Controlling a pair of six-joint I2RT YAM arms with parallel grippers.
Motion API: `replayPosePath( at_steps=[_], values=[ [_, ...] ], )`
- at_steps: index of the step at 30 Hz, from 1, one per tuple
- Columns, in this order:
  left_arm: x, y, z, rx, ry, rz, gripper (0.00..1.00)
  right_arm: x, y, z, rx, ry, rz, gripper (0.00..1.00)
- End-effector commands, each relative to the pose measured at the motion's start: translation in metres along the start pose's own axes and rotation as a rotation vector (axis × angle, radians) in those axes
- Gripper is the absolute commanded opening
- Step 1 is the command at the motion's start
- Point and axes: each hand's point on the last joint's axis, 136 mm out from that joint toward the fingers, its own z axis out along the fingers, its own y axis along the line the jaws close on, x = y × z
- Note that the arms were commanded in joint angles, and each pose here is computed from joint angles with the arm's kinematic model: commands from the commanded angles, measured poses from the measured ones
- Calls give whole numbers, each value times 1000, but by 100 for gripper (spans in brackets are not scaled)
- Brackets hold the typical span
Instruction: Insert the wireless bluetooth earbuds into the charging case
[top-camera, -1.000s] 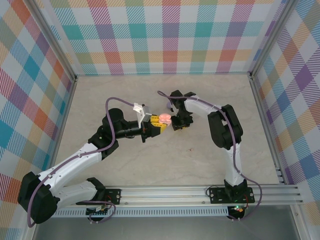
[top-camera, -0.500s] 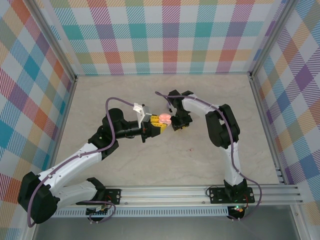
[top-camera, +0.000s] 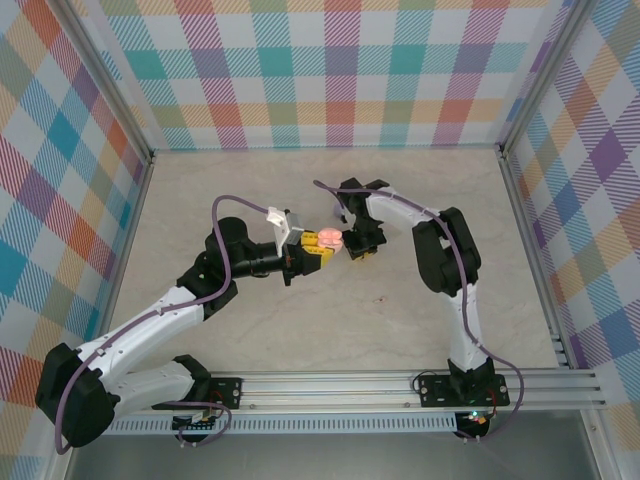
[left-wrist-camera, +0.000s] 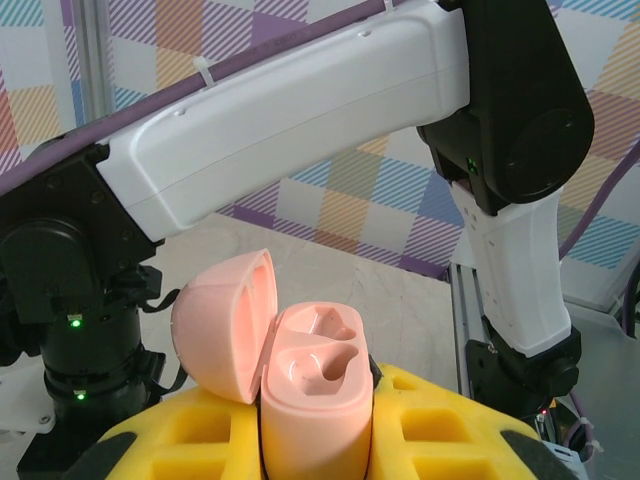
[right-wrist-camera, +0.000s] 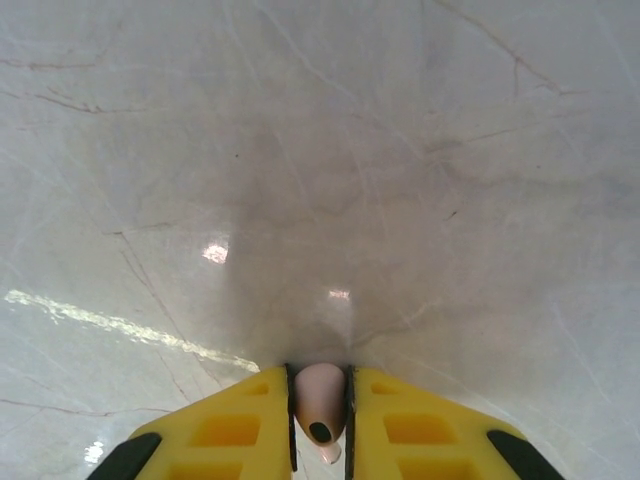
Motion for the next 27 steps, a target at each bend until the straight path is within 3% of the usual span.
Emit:
replayPosePath(
  at_steps=[1,10,27],
  values=[
    [0,-4,2,7,-9,-2,20,-8,-7,16,-41,-45,51,18],
    [5,8,4,-51,-20,-25,20,-13,0,-36,-243,-256,112,16],
    [0,42,-4,-242,-149,-58,19,6,45,-211,-645,-742,33,15]
  ],
)
